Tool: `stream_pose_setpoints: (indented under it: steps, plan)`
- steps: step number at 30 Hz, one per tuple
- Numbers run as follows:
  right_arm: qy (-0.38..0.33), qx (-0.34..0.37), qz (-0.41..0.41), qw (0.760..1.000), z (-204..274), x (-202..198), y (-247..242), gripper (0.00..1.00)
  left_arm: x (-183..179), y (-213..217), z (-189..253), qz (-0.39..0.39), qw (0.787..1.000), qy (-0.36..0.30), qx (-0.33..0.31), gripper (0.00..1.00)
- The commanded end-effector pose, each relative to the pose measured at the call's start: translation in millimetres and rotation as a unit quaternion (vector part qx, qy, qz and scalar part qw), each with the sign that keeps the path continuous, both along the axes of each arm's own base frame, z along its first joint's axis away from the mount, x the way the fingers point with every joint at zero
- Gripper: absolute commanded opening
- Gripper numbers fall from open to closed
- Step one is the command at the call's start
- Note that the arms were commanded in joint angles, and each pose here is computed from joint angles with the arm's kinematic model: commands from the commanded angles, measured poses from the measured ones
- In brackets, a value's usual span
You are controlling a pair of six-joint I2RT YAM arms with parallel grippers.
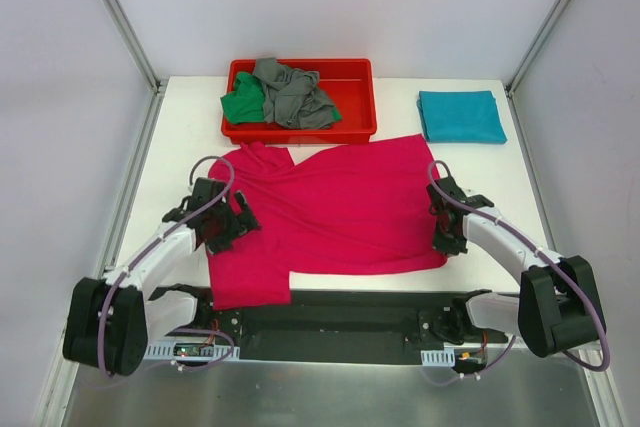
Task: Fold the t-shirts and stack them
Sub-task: Grap the side of the flattened tshirt closest away from the robot with both arms
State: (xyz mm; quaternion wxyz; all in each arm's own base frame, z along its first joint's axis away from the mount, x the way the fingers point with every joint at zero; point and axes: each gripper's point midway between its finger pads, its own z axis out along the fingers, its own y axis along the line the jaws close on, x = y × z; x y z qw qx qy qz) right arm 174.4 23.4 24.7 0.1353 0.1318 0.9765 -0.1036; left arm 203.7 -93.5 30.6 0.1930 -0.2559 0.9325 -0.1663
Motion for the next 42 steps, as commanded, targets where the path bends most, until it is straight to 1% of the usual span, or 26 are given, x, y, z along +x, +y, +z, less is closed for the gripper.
stream_pose_setpoints:
  steps: [1, 4, 6, 10, 12, 14, 16, 20, 22, 23, 24, 27, 29, 33, 35, 36, 38, 41, 42]
  plan:
    - [-0.010, 0.006, 0.001, 1.000, 1, 2, 0, 0.06, 20, 7, -13, 0.007, 0.999, 0.020, 0.039, 0.99]
    - [-0.012, 0.002, -0.003, 1.000, 1, 4, -4, 0.06, 52, 3, -12, 0.002, 0.999, 0.002, 0.045, 0.99]
    - [-0.009, 0.000, -0.011, 1.000, -2, 4, -7, 0.05, 70, 2, -15, 0.006, 0.999, 0.004, 0.052, 0.99]
    - [-0.010, 0.014, -0.020, 1.000, -4, 8, -7, 0.05, 117, -8, -2, -0.016, 0.998, -0.028, 0.053, 0.99]
    - [-0.012, 0.017, -0.023, 1.000, -4, 10, -8, 0.05, 128, -17, 7, -0.030, 0.998, -0.039, 0.039, 0.99]
    - [-0.016, 0.020, -0.026, 0.999, -3, 12, -9, 0.05, 129, -24, 21, -0.044, 0.997, -0.055, 0.020, 0.99]
    - [-0.019, 0.026, -0.025, 0.999, -2, 12, -8, 0.05, 113, -24, 33, -0.045, 0.997, -0.067, 0.010, 0.99]
    - [-0.027, 0.037, -0.020, 0.999, -2, 13, -5, 0.05, 62, -1, 43, -0.006, 0.997, -0.069, 0.030, 0.99]
    - [-0.026, 0.041, -0.016, 0.999, -3, 14, -3, 0.06, 29, 12, 40, 0.014, 0.998, -0.051, 0.043, 0.99]
    - [-0.023, 0.042, -0.017, 0.999, -4, 14, -3, 0.06, 17, 22, 41, 0.032, 0.996, -0.050, 0.059, 0.99]
    - [-0.018, 0.043, -0.015, 0.999, -5, 12, -3, 0.06, 2, 34, 40, 0.057, 0.995, -0.034, 0.077, 0.99]
    - [-0.012, 0.051, -0.014, 0.999, -9, 12, 0, 0.06, -34, 57, 32, 0.124, 0.986, 0.010, 0.110, 0.99]
    - [-0.013, 0.059, -0.012, 0.998, -11, 12, 3, 0.06, -49, 63, 24, 0.146, 0.982, 0.030, 0.114, 0.99]
    - [-0.014, 0.063, -0.011, 0.998, -12, 13, 4, 0.05, -62, 66, 6, 0.196, 0.973, 0.056, 0.107, 0.91]
    - [-0.012, 0.064, -0.010, 0.998, -12, 12, 4, 0.05, -63, 65, 2, 0.200, 0.972, 0.064, 0.106, 0.85]
    - [-0.011, 0.063, -0.010, 0.998, -13, 11, 4, 0.06, -64, 66, 1, 0.199, 0.971, 0.068, 0.110, 0.80]
    - [-0.011, 0.064, -0.011, 0.998, -13, 11, 4, 0.05, -65, 67, -1, 0.196, 0.971, 0.075, 0.117, 0.73]
    - [-0.012, 0.063, -0.013, 0.998, -13, 11, 3, 0.05, -68, 72, -6, 0.198, 0.967, 0.088, 0.133, 0.70]
    - [-0.012, 0.063, -0.013, 0.998, -13, 11, 3, 0.05, -69, 72, -8, 0.196, 0.966, 0.095, 0.137, 0.67]
